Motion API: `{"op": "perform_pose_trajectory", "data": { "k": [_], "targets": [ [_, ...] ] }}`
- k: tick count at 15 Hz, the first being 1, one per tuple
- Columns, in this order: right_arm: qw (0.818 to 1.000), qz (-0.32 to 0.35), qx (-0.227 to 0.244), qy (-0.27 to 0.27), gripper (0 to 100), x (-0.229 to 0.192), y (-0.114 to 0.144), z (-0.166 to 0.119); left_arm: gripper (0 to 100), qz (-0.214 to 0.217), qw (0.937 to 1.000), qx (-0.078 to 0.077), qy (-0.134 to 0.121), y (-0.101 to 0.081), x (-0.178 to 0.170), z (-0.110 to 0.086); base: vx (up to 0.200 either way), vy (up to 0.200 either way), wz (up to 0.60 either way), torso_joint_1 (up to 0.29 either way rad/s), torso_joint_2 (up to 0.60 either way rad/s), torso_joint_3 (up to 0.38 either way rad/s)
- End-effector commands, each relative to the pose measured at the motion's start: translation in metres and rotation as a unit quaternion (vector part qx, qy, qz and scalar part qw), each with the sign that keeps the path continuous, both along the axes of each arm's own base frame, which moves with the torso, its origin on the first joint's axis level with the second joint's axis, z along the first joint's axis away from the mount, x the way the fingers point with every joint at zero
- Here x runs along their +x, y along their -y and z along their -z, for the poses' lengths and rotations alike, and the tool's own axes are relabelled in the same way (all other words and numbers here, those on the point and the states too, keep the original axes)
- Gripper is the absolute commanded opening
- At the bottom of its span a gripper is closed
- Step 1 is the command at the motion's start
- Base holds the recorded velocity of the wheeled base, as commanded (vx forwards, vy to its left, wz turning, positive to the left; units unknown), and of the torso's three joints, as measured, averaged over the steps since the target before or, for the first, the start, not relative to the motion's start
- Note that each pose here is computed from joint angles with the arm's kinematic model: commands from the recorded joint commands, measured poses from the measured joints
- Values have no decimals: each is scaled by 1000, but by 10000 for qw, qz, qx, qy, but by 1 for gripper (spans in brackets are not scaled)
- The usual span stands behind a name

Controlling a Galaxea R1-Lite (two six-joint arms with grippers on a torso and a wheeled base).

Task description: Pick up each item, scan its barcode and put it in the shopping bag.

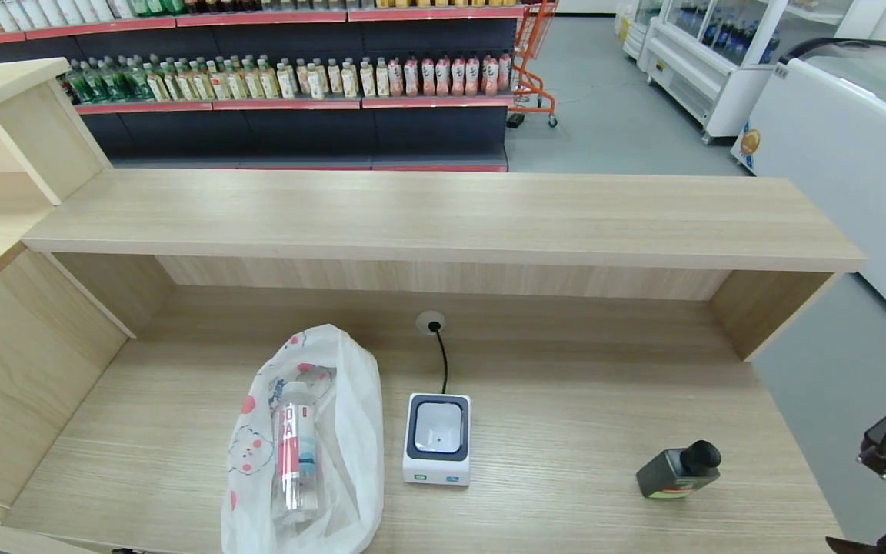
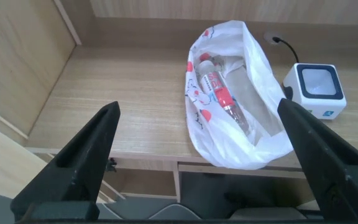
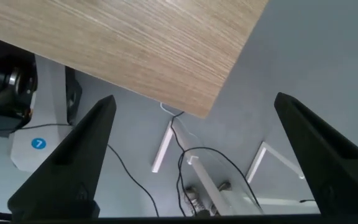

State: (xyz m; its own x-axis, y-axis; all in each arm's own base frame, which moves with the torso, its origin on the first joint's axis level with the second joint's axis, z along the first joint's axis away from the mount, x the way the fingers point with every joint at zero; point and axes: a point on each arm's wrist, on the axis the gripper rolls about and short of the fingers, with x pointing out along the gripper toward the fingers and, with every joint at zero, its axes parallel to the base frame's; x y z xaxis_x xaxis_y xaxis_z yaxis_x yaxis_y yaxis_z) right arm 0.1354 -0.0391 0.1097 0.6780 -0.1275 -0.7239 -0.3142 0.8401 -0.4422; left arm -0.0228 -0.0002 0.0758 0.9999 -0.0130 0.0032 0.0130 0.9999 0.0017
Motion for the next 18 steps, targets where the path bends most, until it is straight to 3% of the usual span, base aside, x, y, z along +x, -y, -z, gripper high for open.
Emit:
{"op": "perform_pose_trajectory", "data": {
  "k": [1,5,10,18],
  "targets": [
    [9997,-92,111,-209,100,5,0,7,100,4,10000,-1,-8,0,0,0,0,0,0,0,0,0],
    [9956,-755,381,-402,100,15,0,16,100,4,10000,-1,-8,0,0,0,0,0,0,0,0,0],
    [9882,-1424,528,-214,100,56,-1,38,100,4,10000,-1,-8,0,0,0,0,0,0,0,0,0],
    [9630,-2589,738,-91,100,105,-5,60,100,4,10000,-1,-1,0,0,0,0,0,0,0,0,0]
  ]
}}
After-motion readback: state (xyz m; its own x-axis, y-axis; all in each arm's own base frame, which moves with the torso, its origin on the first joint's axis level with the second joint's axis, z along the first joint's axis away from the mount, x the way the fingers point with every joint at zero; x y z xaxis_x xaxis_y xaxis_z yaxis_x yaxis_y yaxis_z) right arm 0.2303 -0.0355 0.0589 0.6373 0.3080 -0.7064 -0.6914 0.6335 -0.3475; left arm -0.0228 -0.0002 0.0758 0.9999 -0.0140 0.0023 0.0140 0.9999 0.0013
